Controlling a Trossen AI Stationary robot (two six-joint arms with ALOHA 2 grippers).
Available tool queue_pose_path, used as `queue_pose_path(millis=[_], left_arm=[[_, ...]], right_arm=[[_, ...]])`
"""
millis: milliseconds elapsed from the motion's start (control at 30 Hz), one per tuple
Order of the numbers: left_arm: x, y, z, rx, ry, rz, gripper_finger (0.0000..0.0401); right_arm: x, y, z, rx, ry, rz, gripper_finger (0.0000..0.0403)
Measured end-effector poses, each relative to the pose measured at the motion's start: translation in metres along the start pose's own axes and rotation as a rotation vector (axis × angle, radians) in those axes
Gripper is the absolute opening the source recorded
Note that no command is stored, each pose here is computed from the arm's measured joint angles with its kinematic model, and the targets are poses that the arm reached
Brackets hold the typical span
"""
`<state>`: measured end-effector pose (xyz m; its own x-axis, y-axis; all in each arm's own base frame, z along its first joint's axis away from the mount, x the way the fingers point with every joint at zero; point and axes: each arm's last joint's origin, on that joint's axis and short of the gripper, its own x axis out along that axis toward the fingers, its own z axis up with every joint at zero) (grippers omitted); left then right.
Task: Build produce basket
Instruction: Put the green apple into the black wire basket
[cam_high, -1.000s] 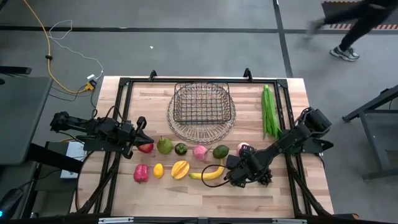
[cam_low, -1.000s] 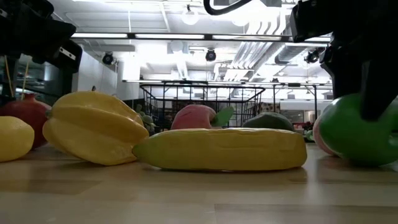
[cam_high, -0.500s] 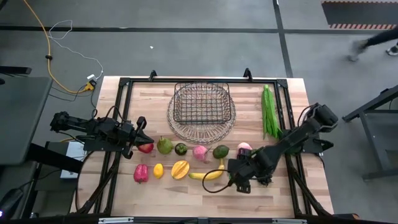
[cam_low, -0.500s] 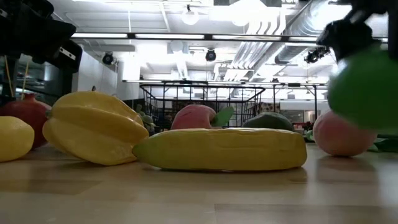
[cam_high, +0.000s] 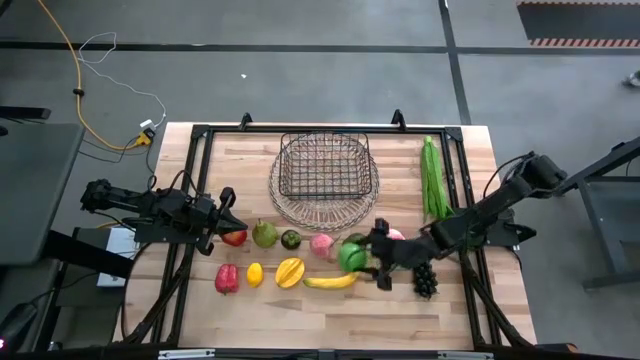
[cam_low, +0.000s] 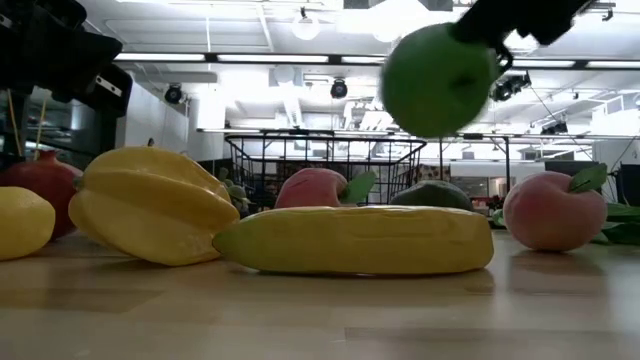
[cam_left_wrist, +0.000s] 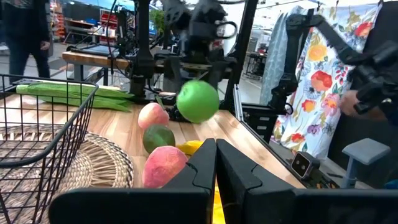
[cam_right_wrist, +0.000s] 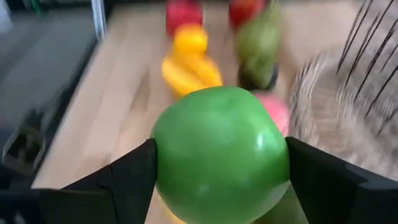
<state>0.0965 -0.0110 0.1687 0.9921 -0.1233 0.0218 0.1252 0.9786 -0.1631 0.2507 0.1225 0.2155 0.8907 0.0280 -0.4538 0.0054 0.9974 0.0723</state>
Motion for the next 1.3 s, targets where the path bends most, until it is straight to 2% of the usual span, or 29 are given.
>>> queue_pose_path(millis=[200, 367, 500, 633, 1300], left_arm=[[0.0, 0.0, 0.0, 0.0, 0.0, 0.0, 0.0], [0.0, 0.0, 0.0, 0.0, 0.001, 0.0, 0.0], [0.0, 0.0, 0.0, 0.0, 0.0, 0.0, 0.0], [0.0, 0.0, 0.0, 0.0, 0.0, 0.0, 0.0], [0.0, 0.0, 0.0, 0.0, 0.0, 0.0, 0.0]], right_arm=[[-0.008, -0.039, -0.013, -0.031, -0.387, -0.04, 0.03], [-0.012, -0.062, -0.01, -0.081, -0.532, -0.091, 0.03], [-0.01, -0.073, -0.004, -0.101, -0.548, -0.131, 0.03], [-0.009, -0.079, -0.003, -0.096, -0.547, -0.104, 0.03], [-0.005, -0.086, -0.005, -0.102, -0.51, -0.111, 0.03]])
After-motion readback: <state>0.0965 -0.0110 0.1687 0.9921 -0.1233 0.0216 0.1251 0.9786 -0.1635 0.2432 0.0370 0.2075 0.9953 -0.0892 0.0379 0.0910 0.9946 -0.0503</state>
